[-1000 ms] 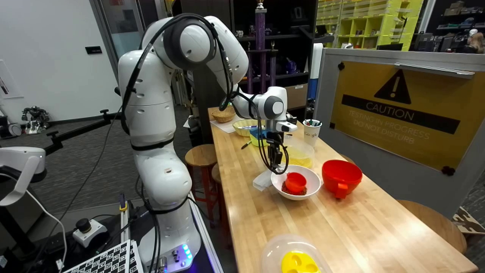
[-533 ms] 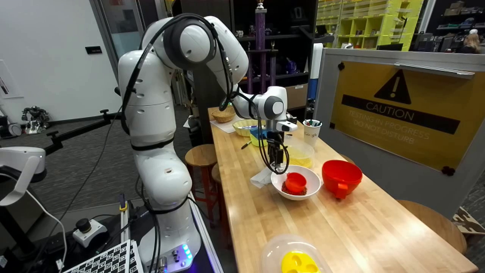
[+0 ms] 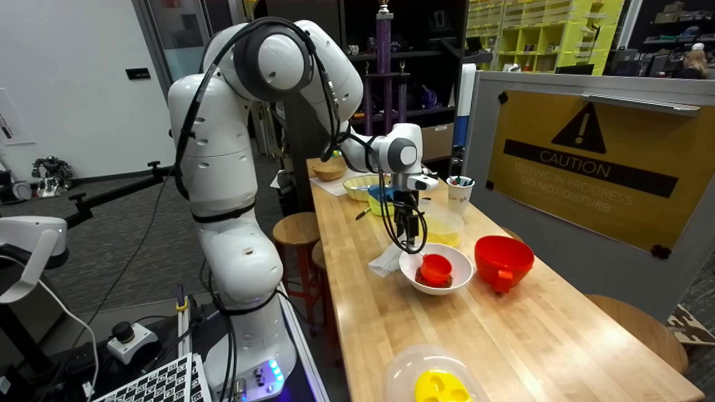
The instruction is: Use the towel to wipe the table
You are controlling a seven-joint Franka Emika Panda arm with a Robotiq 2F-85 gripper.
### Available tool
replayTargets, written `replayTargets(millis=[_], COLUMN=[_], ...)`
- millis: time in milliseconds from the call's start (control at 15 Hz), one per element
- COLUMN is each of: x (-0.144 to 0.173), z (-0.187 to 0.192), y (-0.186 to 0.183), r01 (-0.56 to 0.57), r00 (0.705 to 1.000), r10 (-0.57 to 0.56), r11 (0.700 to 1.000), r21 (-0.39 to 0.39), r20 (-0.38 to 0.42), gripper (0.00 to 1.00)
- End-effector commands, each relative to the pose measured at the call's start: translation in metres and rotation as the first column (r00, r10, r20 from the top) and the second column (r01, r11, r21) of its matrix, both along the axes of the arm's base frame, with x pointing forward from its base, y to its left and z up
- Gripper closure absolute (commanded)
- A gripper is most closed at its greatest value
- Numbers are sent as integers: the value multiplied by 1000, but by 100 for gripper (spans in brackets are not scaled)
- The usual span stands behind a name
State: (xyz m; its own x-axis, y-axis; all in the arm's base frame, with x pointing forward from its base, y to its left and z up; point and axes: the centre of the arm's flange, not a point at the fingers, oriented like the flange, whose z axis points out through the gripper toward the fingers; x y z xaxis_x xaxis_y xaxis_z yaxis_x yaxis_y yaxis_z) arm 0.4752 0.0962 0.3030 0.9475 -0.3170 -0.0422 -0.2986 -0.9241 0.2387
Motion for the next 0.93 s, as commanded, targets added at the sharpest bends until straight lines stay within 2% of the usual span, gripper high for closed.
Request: replayTargets(millis=[0, 867], x=[-16, -47], z=[17, 51], y=[-1, 3], r01=[-35, -116], r00=[999, 990], r10=[34, 113], r11=[999, 993], r21=[16, 30], r20=[27, 86], gripper=[0, 0])
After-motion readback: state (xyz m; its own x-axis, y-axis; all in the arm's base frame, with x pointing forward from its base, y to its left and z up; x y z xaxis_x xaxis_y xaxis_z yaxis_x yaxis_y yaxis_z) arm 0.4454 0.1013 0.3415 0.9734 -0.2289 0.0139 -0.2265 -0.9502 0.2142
